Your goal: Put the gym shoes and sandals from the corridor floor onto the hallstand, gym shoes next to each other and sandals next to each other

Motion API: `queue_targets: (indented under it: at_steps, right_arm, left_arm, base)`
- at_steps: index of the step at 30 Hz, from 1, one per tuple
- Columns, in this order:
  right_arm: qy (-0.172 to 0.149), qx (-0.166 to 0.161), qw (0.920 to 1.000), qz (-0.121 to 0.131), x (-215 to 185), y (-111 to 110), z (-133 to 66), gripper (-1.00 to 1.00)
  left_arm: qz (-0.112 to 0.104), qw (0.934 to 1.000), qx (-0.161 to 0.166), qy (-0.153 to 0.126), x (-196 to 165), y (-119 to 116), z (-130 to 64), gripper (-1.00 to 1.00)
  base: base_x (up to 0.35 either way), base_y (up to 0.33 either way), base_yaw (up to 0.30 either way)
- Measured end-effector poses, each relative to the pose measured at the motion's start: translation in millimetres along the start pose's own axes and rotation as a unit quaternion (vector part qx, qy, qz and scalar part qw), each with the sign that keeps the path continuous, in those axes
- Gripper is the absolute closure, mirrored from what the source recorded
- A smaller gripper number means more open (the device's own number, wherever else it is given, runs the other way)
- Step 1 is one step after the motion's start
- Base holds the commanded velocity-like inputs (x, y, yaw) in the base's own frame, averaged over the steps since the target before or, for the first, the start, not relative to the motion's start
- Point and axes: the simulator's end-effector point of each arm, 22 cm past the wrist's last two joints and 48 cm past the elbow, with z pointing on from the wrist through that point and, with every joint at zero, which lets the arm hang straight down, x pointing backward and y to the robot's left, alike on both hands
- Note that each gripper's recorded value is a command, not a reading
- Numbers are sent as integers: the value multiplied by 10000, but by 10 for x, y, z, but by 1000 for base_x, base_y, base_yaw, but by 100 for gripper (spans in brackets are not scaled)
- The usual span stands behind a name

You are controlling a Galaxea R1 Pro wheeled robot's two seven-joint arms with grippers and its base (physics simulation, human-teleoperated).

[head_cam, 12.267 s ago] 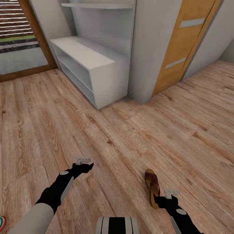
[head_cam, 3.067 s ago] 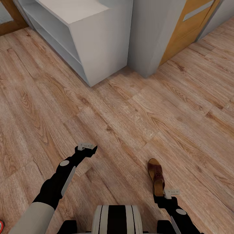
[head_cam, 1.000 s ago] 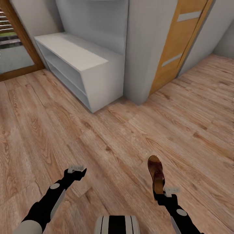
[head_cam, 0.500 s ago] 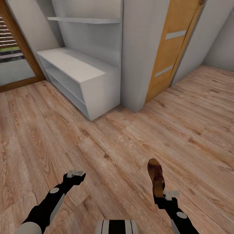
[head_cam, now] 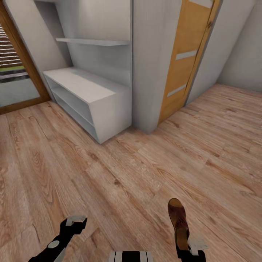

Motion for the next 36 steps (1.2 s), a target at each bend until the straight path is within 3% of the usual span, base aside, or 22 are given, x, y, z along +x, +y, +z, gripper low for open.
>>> queue_targets:
  at_steps: [1,5,14,18,20,24,36]
  right_arm:
    - [-41,-3,10000,-1,75,2,-34,100]
    - [-169,-11,9999,0,145,12,-94,100]
    - [-443,-7,9990,13,-80,8,-143,100]
    - [-550,-11,9985,23,-179,18,-165,100]
    - [-606,-21,9982,30,-234,34,-175,100]
    - [-719,-30,9974,41,-340,49,-199,100]
    - [-944,-42,9955,52,-639,61,-333,100]
  left_arm:
    - [0,9999,-40,111,184,26,-63,-100]
    - [7,10000,-86,0,491,56,-273,-100]
    - [-20,9996,-127,-252,359,90,-391,-100]
    - [-151,9992,-198,-318,336,129,-450,-100]
    - [-388,9982,-346,-301,419,229,-523,-100]
    - [-526,9970,-430,-372,386,293,-578,-100]
    - [-588,9962,-465,-437,323,332,-783,-100]
  base:
    - [0,0,-11]
    - [0,0,-5]
    - [0,0,0]
    - [0,0,0]
    - [0,0,0]
    - [0,0,0]
    - [0,0,0]
